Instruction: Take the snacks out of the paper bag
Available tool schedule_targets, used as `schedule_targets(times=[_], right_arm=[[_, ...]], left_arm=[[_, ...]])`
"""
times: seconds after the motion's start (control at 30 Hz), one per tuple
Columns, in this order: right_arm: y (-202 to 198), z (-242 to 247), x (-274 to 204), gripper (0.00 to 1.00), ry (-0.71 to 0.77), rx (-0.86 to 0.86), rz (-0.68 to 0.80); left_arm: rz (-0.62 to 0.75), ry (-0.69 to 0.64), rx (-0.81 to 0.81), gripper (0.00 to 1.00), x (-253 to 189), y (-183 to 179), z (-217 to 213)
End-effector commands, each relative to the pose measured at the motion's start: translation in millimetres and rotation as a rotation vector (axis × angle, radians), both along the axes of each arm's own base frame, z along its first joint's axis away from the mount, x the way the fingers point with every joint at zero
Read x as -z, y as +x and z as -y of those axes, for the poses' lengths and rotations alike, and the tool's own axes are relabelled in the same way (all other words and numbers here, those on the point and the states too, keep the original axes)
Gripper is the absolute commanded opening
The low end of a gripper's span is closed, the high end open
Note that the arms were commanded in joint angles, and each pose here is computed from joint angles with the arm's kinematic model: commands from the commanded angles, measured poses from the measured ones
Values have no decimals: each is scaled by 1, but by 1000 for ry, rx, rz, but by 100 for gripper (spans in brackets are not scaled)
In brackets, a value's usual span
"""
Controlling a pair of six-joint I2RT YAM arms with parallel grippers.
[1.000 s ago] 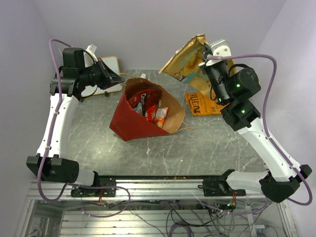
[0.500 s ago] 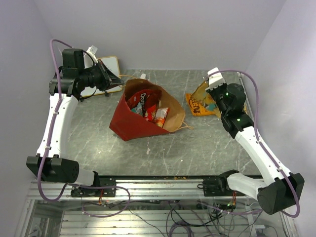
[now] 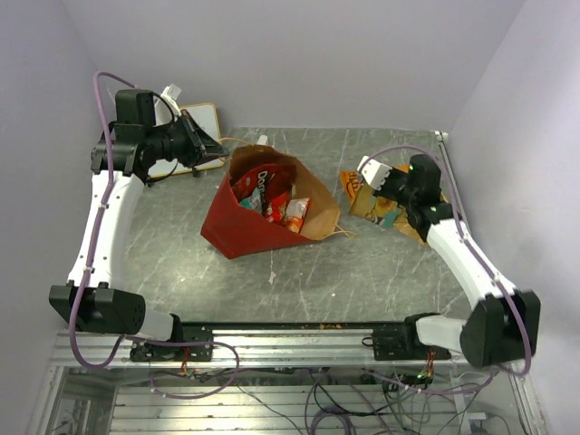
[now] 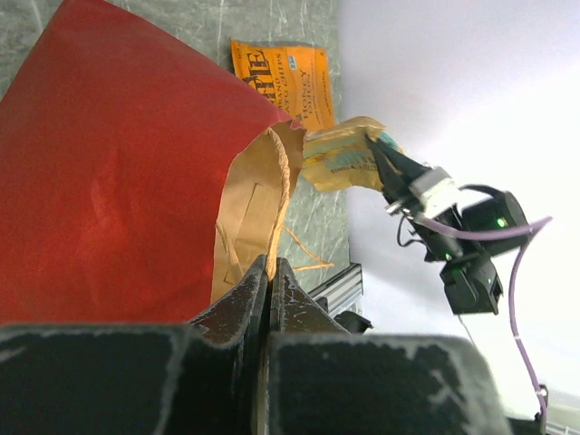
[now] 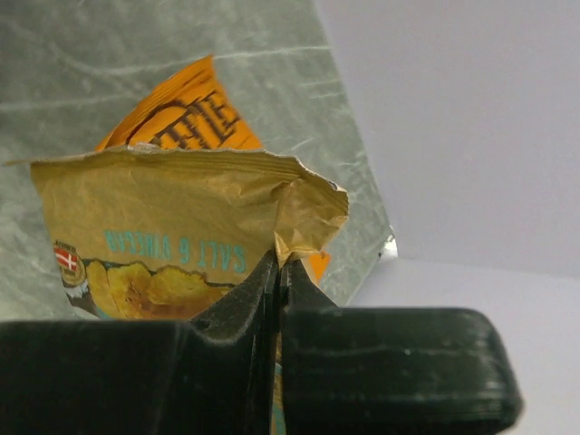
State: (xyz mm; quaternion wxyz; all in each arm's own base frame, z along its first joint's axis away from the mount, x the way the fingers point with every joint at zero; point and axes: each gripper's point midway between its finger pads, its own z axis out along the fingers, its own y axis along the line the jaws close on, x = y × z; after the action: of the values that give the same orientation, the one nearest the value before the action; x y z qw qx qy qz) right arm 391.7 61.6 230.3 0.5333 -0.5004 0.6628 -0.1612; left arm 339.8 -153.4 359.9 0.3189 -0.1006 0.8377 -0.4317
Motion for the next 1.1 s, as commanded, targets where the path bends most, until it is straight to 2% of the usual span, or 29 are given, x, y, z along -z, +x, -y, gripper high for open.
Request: schedule_targets(times=[0.0, 0.1, 0.3, 0.53, 0.8, 1.07], right_arm=[[24, -10, 20, 0, -241, -204, -55], [49, -11, 36, 0, -302, -227, -79], [98, -21, 48, 0, -324, -246, -56], [119, -28, 83, 0, -380, -313, -122], [143, -48, 104, 0, -360, -394, -148], [174, -56, 154, 0, -337, -393, -136]], left_arm=[[16, -5, 18, 7, -5, 2, -1], [10, -3, 14, 7, -3, 6, -1], [-12, 4, 7, 7, 4, 11, -2], [-30, 3, -2, 7, 11, 14, -3], [-50, 7, -12, 7, 16, 19, -3], [-95, 30, -20, 7, 29, 15, -6]])
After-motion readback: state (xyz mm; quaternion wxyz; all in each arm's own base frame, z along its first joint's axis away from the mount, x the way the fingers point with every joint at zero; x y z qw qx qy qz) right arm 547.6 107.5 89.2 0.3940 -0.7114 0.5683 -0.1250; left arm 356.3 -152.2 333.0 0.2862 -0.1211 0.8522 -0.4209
